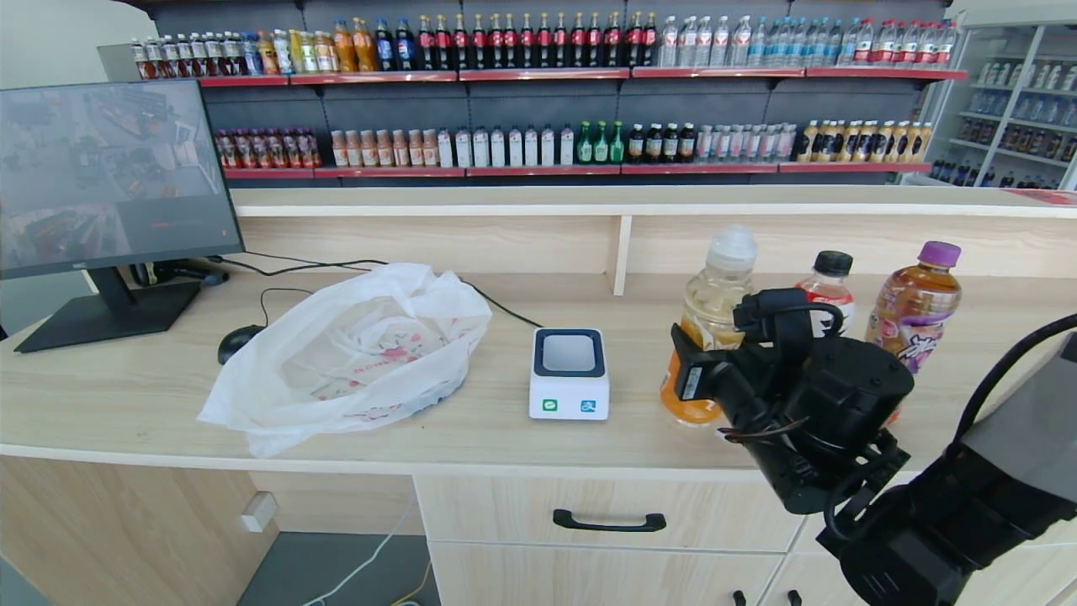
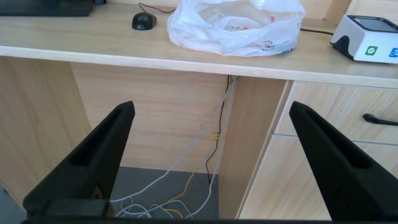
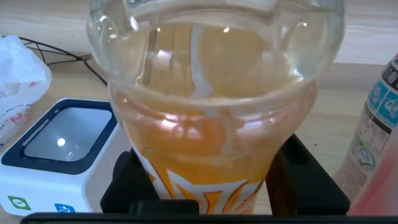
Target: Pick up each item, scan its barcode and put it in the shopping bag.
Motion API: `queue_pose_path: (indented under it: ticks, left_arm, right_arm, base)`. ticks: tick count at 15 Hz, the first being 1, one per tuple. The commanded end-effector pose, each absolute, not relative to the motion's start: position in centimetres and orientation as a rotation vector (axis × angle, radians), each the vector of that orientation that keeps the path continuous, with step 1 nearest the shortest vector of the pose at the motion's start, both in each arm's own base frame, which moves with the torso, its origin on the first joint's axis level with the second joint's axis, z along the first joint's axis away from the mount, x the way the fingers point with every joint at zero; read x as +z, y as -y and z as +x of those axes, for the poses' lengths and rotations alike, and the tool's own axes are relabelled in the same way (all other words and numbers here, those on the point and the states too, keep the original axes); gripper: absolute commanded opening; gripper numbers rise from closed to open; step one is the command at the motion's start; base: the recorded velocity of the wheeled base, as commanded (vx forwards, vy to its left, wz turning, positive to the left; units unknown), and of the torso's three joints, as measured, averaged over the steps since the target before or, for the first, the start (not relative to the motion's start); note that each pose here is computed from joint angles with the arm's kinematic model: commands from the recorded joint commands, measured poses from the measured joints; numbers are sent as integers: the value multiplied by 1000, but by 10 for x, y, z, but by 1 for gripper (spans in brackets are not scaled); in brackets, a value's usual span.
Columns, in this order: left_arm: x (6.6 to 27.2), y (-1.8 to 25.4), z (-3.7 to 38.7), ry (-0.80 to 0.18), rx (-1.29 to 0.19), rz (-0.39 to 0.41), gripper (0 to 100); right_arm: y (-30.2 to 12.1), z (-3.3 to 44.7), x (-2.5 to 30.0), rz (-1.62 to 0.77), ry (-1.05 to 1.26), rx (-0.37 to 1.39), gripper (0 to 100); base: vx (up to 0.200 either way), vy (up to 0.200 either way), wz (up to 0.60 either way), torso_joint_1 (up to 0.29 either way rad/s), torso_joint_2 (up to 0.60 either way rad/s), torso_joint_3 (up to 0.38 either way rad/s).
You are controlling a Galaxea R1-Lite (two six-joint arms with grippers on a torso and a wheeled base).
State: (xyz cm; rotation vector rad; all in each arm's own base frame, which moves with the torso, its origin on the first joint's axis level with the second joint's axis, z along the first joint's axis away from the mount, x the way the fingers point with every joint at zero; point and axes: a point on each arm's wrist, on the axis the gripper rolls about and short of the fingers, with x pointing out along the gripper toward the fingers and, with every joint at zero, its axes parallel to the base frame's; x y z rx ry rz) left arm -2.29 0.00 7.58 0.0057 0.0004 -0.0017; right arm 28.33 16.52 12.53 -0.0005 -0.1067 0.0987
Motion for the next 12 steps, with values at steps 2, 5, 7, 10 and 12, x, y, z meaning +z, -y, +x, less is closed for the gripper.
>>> queue_pose_path:
  ticks: [2, 5, 7, 10, 12]
  left_arm:
    - [76, 0, -23, 0, -2, 6, 100]
    - [76, 0, -23, 0, -2, 6, 100]
    - [76, 0, -23, 0, -2, 6, 100]
    - [76, 0, -23, 0, -2, 6, 100]
    - [76, 0, -23, 0, -2, 6, 100]
  right_arm:
    - [-157, 269, 151, 34, 167, 93, 0]
    - [-146, 257, 173, 79, 223, 76, 0]
    - [-137, 242, 183, 101, 242, 78, 0]
    - [-128, 225, 187, 100, 233, 90, 0]
    - [-126, 218, 187, 123, 225, 105, 0]
  base:
    - [0, 0, 0, 0, 0, 0]
    - [0, 0, 0, 0, 0, 0]
    - [0, 0, 0, 0, 0, 0]
    - [0, 0, 0, 0, 0, 0]
    - [0, 0, 0, 0, 0, 0]
